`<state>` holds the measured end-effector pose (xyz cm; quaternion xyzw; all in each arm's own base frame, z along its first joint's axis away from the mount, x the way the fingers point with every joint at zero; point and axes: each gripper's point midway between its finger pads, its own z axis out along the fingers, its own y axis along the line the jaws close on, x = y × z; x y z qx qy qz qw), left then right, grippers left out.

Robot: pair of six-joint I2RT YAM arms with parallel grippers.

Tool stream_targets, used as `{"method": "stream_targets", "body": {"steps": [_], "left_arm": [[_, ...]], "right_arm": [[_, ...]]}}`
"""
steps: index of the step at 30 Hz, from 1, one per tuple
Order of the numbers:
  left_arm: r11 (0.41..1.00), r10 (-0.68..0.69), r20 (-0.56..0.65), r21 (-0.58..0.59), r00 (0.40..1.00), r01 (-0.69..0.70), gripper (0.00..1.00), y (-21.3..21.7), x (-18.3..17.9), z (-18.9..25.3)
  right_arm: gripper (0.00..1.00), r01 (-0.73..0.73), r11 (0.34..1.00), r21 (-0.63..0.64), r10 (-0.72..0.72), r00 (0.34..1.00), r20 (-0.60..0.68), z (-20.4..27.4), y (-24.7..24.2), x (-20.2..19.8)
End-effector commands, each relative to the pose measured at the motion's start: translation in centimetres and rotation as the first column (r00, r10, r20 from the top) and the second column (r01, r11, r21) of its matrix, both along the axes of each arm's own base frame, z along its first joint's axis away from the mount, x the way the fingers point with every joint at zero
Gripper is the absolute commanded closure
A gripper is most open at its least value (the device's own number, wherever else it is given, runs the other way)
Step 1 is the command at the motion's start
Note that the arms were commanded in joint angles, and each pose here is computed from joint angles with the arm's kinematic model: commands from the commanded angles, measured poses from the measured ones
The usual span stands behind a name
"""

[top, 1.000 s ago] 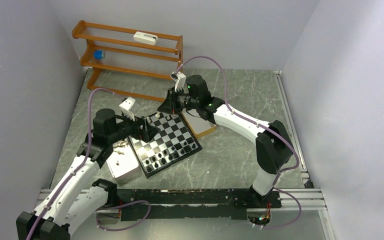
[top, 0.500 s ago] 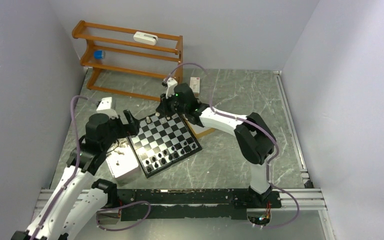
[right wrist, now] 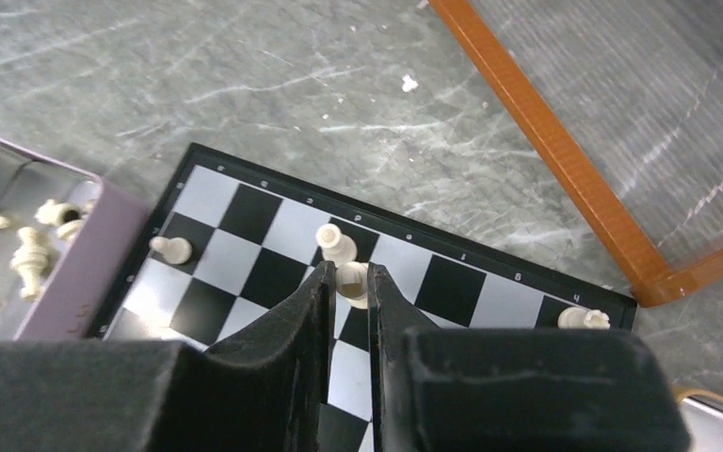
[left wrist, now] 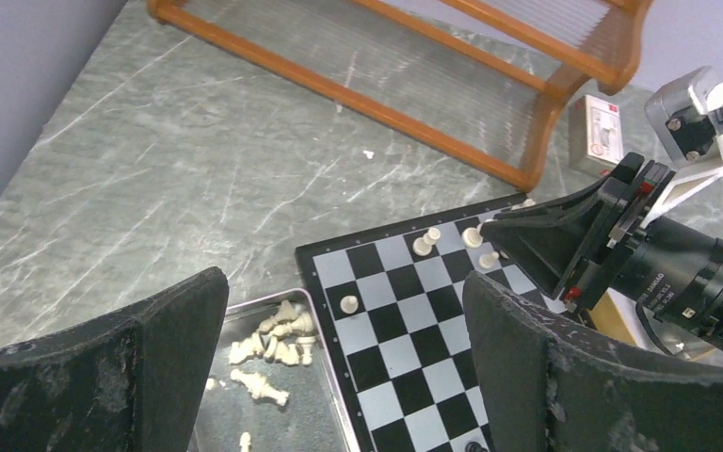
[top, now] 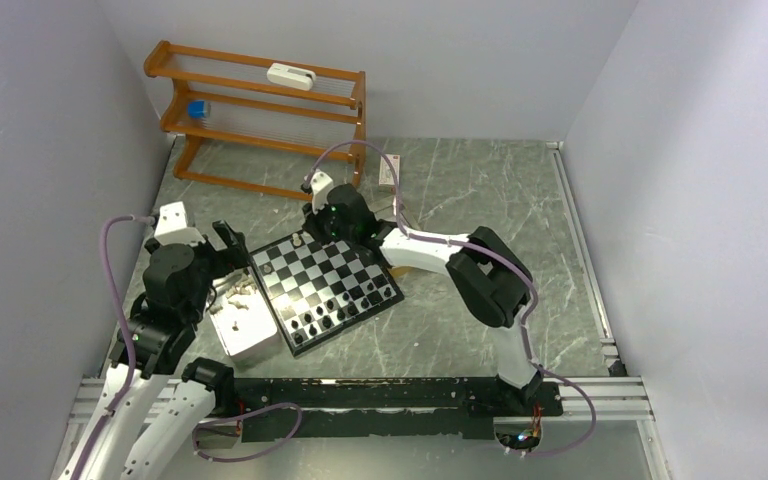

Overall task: Set up the chess pieces on the board
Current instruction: Place the chess piece on the chessboard.

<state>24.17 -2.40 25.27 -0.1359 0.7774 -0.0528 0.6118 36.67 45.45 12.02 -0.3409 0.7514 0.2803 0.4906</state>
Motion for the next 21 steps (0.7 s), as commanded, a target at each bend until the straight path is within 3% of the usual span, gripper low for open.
{"method": "stream_targets", "body": {"steps": [1, 21], "left_arm": [[0.997, 0.075, 0.013, 0.024, 0.997, -0.076, 0.02, 1.6, -0.6, 0.7], [0.994, 0.103, -0.001, 0.028, 0.995, -0.103, 0.01, 2.0, -0.7, 0.3]], "right_arm": [[0.81, 0.041, 0.999, -0.005, -0.041, 0.997, 0.072, -0.1, 0.6, 1.7], [0.82, 0.051, 0.998, -0.044, -0.049, 0.997, 0.051, -4.6, 1.4, 2.2]]}}
